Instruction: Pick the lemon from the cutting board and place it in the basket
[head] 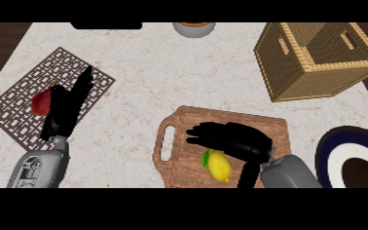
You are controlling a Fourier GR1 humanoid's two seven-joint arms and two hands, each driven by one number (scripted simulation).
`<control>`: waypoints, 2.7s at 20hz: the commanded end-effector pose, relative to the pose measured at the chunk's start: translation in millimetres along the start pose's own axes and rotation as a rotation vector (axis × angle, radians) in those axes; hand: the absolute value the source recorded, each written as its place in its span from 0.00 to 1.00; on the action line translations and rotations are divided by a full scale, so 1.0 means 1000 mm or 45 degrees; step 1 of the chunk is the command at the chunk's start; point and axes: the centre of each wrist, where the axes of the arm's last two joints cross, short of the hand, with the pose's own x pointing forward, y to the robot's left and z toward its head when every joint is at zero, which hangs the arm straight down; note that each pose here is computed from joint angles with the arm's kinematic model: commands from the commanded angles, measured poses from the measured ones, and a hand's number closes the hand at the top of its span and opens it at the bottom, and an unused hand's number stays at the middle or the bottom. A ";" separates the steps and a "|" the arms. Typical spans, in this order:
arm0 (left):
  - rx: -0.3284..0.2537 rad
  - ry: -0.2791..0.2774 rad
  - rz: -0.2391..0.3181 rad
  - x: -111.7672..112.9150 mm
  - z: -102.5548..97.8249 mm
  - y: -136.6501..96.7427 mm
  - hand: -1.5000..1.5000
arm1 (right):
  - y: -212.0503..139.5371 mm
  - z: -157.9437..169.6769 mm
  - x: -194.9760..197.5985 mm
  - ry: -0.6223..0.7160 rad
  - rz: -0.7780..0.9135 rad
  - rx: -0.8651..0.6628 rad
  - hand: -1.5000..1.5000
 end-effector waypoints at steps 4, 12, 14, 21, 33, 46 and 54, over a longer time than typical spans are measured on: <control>-0.002 -0.015 -0.007 0.005 0.016 0.013 0.50 | 0.008 -0.003 -0.016 0.008 0.002 0.003 0.00; -0.010 0.004 0.000 0.011 -0.010 0.001 0.50 | 0.032 -0.008 -0.017 -0.078 0.209 0.002 1.00; 0.001 -0.006 0.012 0.009 -0.020 -0.005 0.50 | 0.027 -0.015 -0.022 -0.099 0.228 -0.015 1.00; -0.012 -0.016 0.004 -0.002 -0.007 -0.003 0.50 | -0.014 -0.036 -0.030 0.821 0.296 -0.190 1.00; -0.068 -0.018 -0.017 0.001 -0.011 -0.026 0.50 | -0.089 -0.106 0.012 1.268 0.244 -0.580 1.00; -0.013 -0.025 0.004 -0.007 -0.005 0.005 0.50 | -0.194 -0.111 0.133 0.900 -0.105 -1.276 1.00; -0.028 0.002 -0.016 0.000 -0.002 -0.006 0.50 | -0.283 -0.094 0.194 0.937 -0.072 -1.402 1.00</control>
